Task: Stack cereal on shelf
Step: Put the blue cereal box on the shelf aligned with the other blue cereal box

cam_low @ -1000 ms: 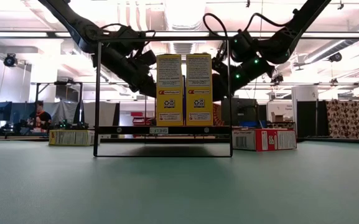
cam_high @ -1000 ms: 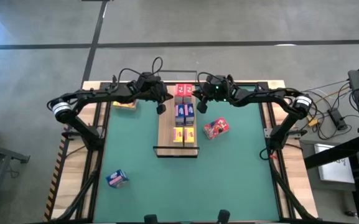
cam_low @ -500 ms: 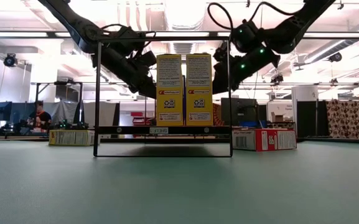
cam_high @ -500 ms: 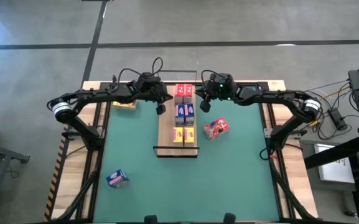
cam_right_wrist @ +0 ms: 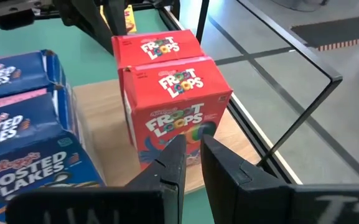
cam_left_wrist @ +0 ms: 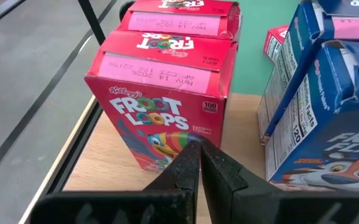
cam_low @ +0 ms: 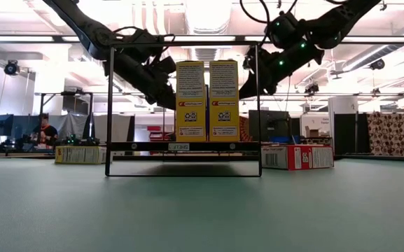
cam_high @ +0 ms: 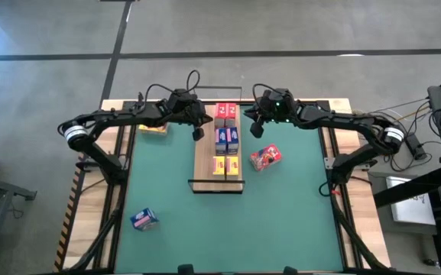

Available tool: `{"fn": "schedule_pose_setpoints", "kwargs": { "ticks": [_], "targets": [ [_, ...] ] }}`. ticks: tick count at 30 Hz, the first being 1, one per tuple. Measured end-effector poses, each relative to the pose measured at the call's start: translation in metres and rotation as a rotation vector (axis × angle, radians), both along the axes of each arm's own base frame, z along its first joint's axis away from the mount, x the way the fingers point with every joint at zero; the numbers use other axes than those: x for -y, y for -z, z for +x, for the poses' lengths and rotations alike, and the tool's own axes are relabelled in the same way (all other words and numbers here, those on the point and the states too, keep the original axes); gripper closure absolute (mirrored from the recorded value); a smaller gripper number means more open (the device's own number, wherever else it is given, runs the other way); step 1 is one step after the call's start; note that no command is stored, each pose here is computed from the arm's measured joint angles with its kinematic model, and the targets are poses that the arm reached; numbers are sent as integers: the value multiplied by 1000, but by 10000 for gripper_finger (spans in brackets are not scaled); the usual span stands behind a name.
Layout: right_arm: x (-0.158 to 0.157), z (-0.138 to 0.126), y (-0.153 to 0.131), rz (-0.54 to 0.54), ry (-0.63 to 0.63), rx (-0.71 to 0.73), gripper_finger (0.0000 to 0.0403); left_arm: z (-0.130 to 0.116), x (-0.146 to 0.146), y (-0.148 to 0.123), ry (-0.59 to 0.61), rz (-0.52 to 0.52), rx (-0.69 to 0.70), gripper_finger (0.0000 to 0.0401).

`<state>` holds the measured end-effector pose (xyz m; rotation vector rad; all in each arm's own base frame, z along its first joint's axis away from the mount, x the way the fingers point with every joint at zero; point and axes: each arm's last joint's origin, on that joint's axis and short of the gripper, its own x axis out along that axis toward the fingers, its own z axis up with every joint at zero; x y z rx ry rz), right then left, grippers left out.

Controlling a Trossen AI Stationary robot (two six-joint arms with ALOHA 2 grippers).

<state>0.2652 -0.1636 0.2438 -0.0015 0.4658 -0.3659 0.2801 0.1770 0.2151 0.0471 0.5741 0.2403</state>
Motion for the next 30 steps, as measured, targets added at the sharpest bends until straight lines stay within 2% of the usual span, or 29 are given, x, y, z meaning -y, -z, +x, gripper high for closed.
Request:
{"fn": "schedule_pose_setpoints", "kwargs": {
  "ticks": [21, 27, 30],
  "targets": [
    [-9, 4, 1, 26, -24, -8, 365, 4, 3, -3, 6, 5, 35, 401],
    [-22, 5, 10, 112, -47, -85, 365, 0, 6, -1, 11, -19, -15, 401],
    [-32, 7, 13, 152, -104, -106, 365, -3, 8, -2, 14, -27, -33, 401]
  ]
}}
